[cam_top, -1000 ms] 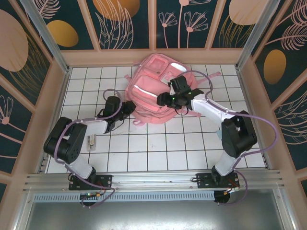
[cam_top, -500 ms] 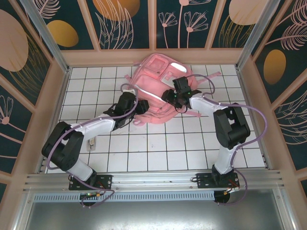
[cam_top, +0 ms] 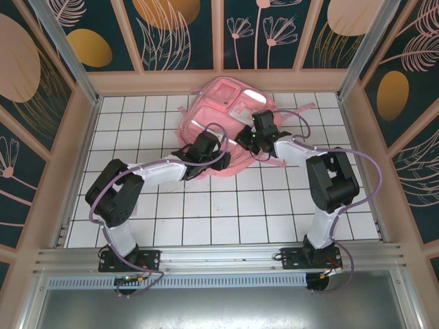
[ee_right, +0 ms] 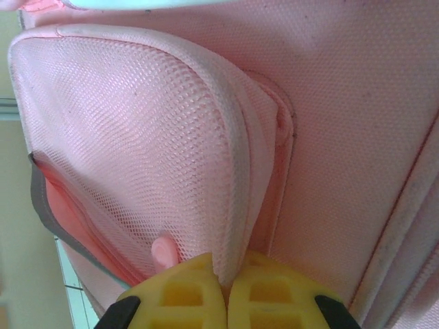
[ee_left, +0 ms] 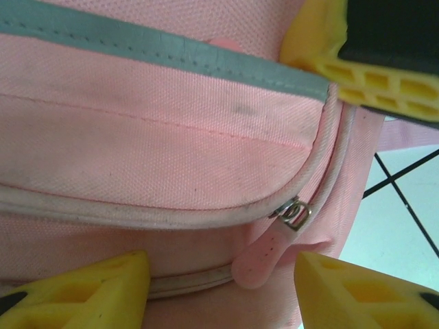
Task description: Pack the student bag
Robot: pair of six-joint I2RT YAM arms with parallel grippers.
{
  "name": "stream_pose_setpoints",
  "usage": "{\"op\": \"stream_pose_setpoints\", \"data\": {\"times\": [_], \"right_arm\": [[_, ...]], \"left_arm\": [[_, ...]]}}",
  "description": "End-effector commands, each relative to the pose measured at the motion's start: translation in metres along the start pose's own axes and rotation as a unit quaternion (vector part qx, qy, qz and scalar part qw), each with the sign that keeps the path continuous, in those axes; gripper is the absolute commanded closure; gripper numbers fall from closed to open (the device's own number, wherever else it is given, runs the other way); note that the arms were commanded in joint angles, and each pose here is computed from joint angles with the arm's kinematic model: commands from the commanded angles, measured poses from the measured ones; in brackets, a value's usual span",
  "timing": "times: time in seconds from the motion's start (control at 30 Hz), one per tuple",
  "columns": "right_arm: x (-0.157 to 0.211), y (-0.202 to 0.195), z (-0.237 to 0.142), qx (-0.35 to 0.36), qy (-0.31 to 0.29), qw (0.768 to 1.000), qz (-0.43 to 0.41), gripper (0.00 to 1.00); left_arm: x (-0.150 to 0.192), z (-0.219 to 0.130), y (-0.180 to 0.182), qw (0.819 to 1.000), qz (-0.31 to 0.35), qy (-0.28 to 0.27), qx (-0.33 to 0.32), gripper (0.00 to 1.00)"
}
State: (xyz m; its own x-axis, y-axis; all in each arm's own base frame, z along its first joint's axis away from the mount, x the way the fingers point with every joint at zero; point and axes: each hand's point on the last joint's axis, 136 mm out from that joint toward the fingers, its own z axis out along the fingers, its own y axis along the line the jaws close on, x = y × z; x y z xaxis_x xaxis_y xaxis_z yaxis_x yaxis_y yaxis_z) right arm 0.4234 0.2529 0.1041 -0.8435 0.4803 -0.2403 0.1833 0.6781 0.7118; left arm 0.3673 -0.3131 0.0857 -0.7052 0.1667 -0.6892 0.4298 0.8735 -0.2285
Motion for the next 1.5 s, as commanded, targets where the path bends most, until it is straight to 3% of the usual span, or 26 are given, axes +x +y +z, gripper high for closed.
{"op": "stream_pose_setpoints", "data": {"times": [0.0, 0.37, 0.4, 0.47, 0.5, 0.67, 0.9, 1.1, 1.47], "right_arm": [[-0.024, 0.056, -0.025, -0.080, -0.029, 0.996, -0.015, 1.00], [-0.010, 0.068, -0.026, -0.108, 0.004, 0.994, -0.010, 1.00], [-0.009, 0.068, -0.026, -0.108, 0.006, 0.994, -0.010, 1.00], [-0.010, 0.065, -0.027, -0.102, 0.004, 0.995, -0.012, 1.00], [-0.011, 0.061, -0.028, -0.096, 0.001, 0.995, -0.012, 1.00], [-0.021, 0.049, -0.028, -0.078, -0.014, 0.997, -0.018, 1.00], [-0.031, 0.030, -0.022, -0.031, -0.018, 0.997, -0.071, 1.00], [-0.036, 0.019, -0.025, -0.009, -0.019, 0.995, -0.097, 1.00], [-0.055, 0.008, -0.028, 0.039, -0.035, 0.985, -0.162, 1.00]], "left_arm": [[0.001, 0.004, -0.006, 1.000, 0.028, 0.011, 0.006, 0.41], [-0.015, 0.030, -0.002, 0.999, 0.033, 0.008, -0.032, 0.44], [-0.017, 0.033, 0.000, 0.999, 0.033, 0.007, -0.041, 0.50], [-0.021, 0.035, 0.005, 0.998, 0.034, 0.005, -0.058, 0.74], [-0.022, 0.034, 0.005, 0.998, 0.034, 0.003, -0.059, 0.81], [-0.016, 0.023, 0.001, 0.998, 0.041, 0.017, -0.046, 1.00], [0.007, 0.001, 0.008, 0.997, 0.050, 0.052, -0.038, 1.00], [0.001, -0.006, 0.048, 0.997, 0.001, 0.058, -0.047, 1.00], [-0.002, -0.013, 0.107, 0.984, -0.007, 0.080, -0.157, 1.00]]}}
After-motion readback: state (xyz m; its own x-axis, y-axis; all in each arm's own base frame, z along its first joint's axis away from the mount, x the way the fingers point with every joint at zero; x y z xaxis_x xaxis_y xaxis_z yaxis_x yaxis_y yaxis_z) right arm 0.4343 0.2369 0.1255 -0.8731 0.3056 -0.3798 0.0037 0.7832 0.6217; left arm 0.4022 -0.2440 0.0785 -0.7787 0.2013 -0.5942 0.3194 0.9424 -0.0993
